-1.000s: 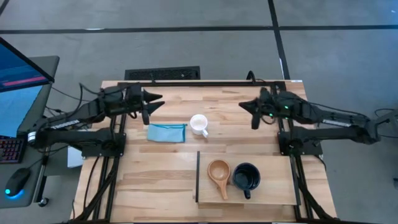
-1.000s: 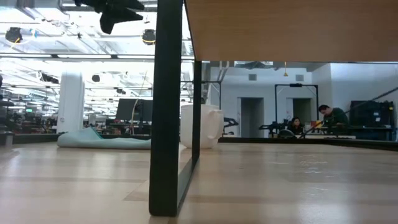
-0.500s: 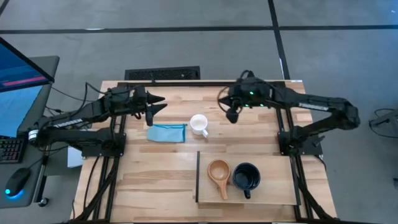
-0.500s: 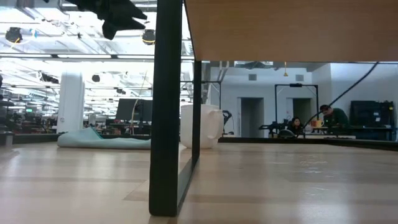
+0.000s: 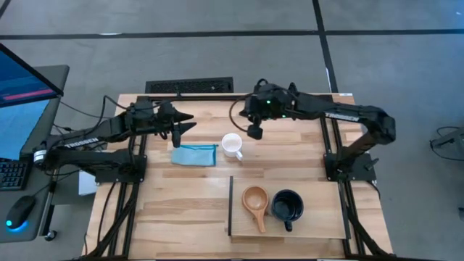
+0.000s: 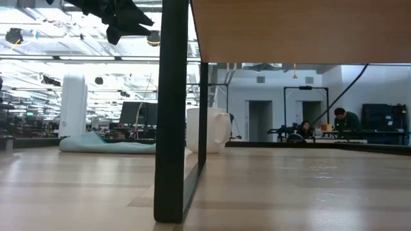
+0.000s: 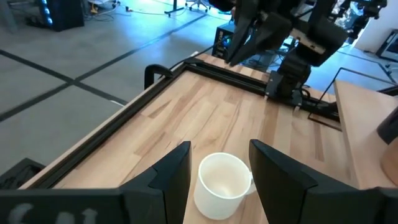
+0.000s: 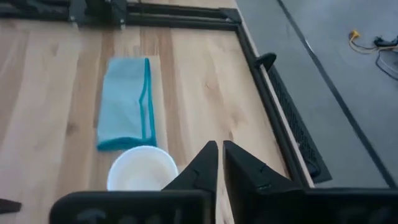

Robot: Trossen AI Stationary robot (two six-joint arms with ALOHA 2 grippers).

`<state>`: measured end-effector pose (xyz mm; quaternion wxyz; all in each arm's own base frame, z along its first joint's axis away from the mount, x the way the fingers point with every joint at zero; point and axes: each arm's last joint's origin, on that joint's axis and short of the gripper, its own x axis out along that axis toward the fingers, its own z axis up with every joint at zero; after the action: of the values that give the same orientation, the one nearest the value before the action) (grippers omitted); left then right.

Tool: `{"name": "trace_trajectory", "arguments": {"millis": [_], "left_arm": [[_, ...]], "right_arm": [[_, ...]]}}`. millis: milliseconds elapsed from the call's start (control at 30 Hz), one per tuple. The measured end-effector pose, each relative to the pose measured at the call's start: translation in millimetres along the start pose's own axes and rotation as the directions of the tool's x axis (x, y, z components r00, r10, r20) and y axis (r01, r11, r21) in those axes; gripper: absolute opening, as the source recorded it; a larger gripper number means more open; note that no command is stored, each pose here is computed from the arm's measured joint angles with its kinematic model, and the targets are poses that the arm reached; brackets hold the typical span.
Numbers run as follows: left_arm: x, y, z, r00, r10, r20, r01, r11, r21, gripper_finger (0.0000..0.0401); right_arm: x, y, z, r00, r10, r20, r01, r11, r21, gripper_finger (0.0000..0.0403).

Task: Stack small to large cups/mugs on shelf
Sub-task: Put the white mug on the shelf

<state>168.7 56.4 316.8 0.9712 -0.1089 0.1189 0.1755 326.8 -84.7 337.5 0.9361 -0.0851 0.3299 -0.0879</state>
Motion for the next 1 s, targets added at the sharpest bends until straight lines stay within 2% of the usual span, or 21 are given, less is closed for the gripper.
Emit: {"name": "trace_trajectory", "arguments": {"millis": [267, 367, 667, 833, 1000], "left_arm": [[0.0, 0.0, -0.2, 1.000, 0.000, -0.002, 0.000, 1.000, 0.000, 0.0153], [0.0, 0.0, -0.2, 1.000, 0.000, -0.002, 0.000, 1.000, 0.000, 0.0153], [0.0, 0.1, -0.3, 1.000, 0.001, -0.003, -0.001, 1.000, 0.002, 0.0153], [0.0, 0.2, -1.0, 1.000, 0.002, -0.010, -0.002, 1.000, 0.002, 0.0153], [0.0, 0.4, -2.1, 1.000, 0.005, -0.022, -0.005, 1.000, 0.003, 0.0153]], "right_arm": [[20.1, 1.9, -3.4, 0.999, 0.014, -0.050, -0.023, 0.982, -0.186, 0.0088], [20.2, 2.6, -4.9, 0.998, 0.019, -0.066, -0.033, 0.976, -0.214, 0.0114], [20.0, 2.1, -3.6, 0.998, 0.012, -0.054, -0.023, 0.978, -0.206, 0.0192], [19.9, 4.8, -4.7, 0.997, 0.021, -0.070, -0.033, 0.982, -0.187, 0.0208], [20.0, 5.1, -4.0, 0.998, 0.023, -0.063, -0.035, 0.979, -0.199, 0.0207]]}}
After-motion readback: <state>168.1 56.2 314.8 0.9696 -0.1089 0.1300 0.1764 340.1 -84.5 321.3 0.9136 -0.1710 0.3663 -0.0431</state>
